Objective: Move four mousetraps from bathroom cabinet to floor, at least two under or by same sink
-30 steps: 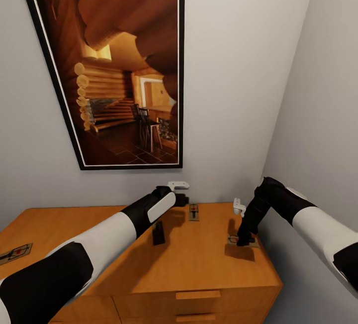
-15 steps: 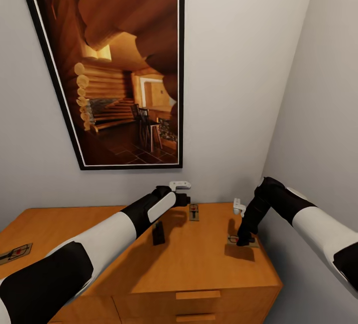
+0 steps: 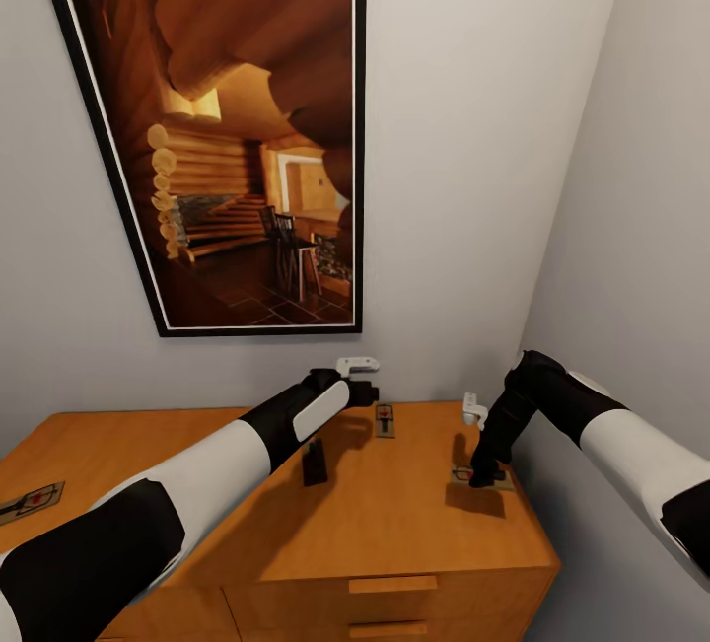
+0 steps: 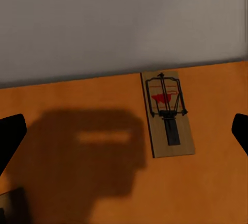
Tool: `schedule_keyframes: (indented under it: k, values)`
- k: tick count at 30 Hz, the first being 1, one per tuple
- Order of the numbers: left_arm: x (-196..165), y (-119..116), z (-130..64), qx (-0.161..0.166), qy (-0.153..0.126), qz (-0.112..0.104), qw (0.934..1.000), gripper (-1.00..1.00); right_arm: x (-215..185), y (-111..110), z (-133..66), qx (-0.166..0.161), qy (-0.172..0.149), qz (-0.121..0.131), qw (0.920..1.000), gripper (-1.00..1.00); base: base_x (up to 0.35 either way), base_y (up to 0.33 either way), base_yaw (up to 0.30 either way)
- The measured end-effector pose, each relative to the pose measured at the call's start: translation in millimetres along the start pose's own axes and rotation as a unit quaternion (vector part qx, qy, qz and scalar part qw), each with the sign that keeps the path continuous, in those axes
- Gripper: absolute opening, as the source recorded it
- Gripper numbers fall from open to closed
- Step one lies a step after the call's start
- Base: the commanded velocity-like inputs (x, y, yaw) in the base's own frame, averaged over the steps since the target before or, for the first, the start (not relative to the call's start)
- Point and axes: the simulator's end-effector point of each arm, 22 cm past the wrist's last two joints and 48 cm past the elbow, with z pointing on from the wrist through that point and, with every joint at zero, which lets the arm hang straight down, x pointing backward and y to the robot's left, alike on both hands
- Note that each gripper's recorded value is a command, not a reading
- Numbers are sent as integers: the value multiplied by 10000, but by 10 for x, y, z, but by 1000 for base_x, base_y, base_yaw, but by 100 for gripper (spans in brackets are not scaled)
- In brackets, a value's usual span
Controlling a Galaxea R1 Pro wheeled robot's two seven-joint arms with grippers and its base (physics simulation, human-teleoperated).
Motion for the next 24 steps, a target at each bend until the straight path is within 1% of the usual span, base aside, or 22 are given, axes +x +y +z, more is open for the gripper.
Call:
schedule_keyframes:
  k: [11, 17, 24]
  values:
    - [-39, -62, -26, 69, -52, 17, 10000, 100, 2, 0, -1, 0, 0, 7, 10000, -100, 5, -4, 0]
    - [-41, -65, -29, 72, -55, 17, 10000, 100, 3, 0, -4, 2, 0, 8, 10000, -100, 129, -114, 0]
    - [-43, -65, -27, 72, -59, 15, 10000, 100, 4, -2, -2, 2, 1, 5, 10000, -100, 22, -20, 0]
